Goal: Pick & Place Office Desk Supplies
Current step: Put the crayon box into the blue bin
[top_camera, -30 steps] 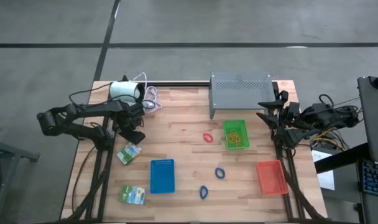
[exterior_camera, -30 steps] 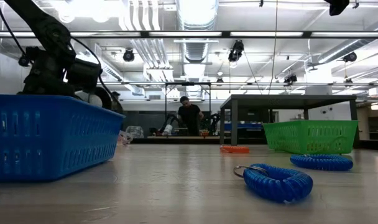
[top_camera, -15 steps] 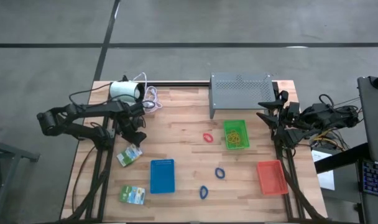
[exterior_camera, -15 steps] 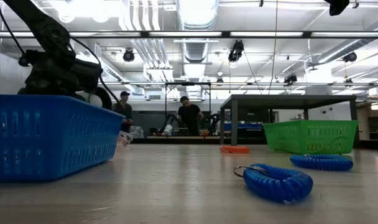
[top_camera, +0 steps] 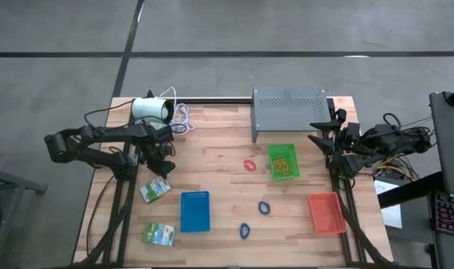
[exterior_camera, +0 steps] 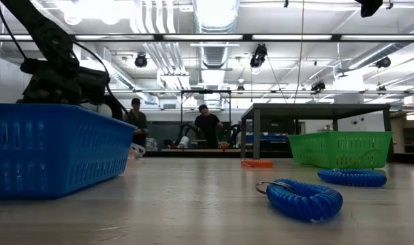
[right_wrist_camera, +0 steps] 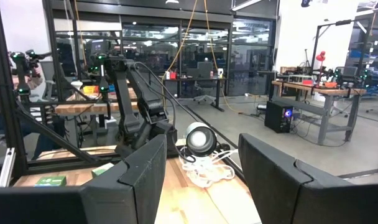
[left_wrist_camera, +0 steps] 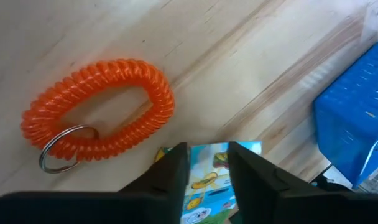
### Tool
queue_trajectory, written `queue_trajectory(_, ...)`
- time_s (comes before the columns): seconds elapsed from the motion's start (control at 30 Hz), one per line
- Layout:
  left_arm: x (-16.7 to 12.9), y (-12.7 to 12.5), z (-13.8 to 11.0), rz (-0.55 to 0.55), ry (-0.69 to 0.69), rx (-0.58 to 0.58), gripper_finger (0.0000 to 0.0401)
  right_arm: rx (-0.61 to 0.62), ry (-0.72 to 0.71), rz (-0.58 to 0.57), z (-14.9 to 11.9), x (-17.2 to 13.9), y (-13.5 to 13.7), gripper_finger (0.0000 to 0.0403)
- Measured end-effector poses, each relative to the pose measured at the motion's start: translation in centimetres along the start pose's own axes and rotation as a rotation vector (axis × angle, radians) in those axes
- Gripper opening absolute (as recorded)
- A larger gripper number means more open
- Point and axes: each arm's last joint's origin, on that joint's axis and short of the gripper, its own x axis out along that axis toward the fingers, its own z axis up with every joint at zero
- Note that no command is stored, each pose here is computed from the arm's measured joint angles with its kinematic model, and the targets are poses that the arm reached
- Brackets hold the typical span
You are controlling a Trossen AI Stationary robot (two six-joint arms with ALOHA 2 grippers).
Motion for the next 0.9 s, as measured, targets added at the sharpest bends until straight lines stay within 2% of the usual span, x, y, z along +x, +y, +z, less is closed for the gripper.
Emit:
queue_trajectory(0.33, 0.0, 0.0, 0.1, -0.002, -0.007, -0.002, 0.0007, 0.000, 0.000, 0.000, 0.0, 0.0, 0.0, 0.0199)
queue_trajectory(0.47, 0.0, -0.1, 0.1, -0.002, -0.008, -0.023, 0.0007, 0.000, 0.000, 0.000, 0.0, 0.0, 0.0, 0.0199)
queue_trajectory(0.9, -0.7, -0.9, 1.1, -0.036, -0.081, 0.038, 0.0001, 0.000, 0.000, 0.000, 0.0, 0.0, 0.0, 0.0199)
